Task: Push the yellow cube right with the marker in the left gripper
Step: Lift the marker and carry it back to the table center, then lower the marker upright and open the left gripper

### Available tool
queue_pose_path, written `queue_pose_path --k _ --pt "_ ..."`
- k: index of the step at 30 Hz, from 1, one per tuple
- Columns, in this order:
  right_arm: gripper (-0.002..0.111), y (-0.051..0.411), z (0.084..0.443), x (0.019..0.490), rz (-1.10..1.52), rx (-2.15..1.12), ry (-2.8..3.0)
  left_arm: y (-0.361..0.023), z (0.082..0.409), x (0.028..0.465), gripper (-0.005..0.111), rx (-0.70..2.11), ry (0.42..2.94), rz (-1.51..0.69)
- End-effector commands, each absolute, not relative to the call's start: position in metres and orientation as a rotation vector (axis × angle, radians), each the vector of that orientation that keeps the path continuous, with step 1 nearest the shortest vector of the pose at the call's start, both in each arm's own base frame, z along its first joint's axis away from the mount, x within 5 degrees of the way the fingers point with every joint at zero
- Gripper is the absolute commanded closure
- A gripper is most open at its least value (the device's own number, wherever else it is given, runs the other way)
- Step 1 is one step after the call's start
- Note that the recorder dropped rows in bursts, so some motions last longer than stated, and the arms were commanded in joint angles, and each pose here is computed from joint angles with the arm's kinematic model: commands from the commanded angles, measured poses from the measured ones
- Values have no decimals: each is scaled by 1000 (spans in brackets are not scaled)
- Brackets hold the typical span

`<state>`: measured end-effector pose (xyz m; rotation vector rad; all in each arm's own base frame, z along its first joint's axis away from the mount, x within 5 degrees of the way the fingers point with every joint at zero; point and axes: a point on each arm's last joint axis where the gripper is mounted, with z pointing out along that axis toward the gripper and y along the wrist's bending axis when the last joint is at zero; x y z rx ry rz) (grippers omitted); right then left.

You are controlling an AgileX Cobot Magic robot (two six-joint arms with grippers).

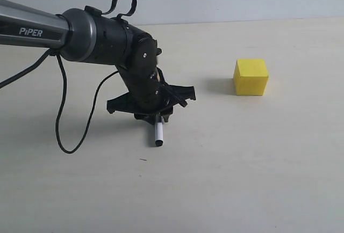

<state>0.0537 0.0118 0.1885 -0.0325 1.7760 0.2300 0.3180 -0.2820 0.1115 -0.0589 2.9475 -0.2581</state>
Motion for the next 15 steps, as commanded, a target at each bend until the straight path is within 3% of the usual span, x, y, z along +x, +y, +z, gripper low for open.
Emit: queue_pose_path --k 1,15 --pt "108 12 188 54 226 -36 1768 -282 107 315 71 -61 2973 -240" --pt "108 12 188 54 226 -36 1768 -278 119 316 71 -32 2971 -232"
